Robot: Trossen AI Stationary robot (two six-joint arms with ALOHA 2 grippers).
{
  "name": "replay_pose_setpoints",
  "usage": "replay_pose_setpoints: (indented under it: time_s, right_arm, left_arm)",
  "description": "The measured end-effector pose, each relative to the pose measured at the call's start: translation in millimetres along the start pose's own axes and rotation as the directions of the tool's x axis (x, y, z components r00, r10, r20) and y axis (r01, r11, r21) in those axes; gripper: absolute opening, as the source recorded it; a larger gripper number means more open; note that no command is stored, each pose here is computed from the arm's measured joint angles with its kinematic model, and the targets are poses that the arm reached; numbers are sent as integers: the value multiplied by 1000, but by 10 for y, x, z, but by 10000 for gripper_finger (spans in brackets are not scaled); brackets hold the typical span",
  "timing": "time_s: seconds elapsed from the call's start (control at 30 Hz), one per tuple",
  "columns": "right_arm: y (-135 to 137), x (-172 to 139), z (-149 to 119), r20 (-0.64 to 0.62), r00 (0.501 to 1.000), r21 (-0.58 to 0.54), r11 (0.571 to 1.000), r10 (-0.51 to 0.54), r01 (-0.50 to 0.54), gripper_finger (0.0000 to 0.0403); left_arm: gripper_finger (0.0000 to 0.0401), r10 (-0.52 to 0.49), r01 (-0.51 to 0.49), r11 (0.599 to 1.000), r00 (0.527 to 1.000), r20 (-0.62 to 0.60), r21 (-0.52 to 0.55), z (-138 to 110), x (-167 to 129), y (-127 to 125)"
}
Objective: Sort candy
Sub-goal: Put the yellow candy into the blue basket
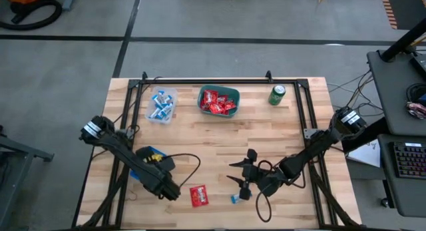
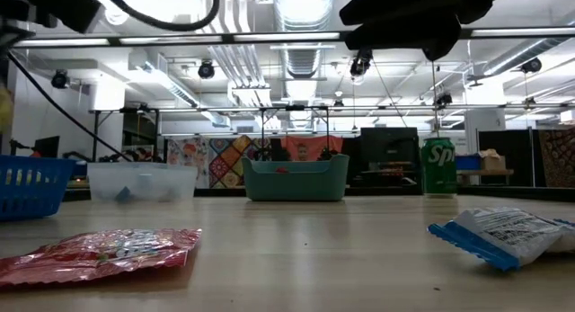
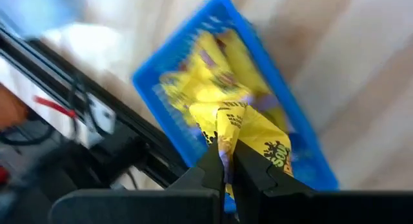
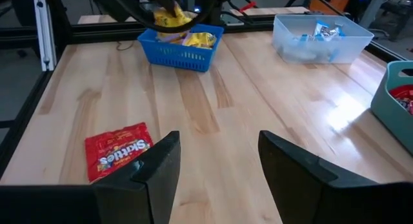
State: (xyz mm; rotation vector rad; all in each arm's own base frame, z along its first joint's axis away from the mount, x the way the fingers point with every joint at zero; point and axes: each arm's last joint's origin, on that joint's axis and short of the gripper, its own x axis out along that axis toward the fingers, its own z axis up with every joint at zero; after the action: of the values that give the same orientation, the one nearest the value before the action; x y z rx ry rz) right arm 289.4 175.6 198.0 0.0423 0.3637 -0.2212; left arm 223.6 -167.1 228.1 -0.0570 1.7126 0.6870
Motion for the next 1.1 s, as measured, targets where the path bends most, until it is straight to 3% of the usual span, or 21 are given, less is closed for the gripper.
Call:
replay_pose_setpoints:
  time_s: [0.23, 0.4, 0.57, 1.1]
  right_arm:
    - [-18, 16, 5, -1, 1000, 16, 1000, -6, 6, 201]
    - [-19, 16, 3, -3, 1000, 15, 1000, -5, 5, 201]
    - [-19, 16, 2, -3, 1000, 14, 1000, -5, 5, 201]
    - [-24, 21, -1, -9, 1000, 11, 1000, -4, 4, 201]
  left_arm:
    - [0, 91, -93, 995, 995, -42, -41, 115, 303, 184]
    - [0, 88, -92, 994, 994, -66, -66, 164, 477, 202]
    - [4, 75, -79, 995, 995, -59, -65, 170, 471, 190]
    - [144, 14, -14, 1000, 1000, 13, -7, 221, 47, 198]
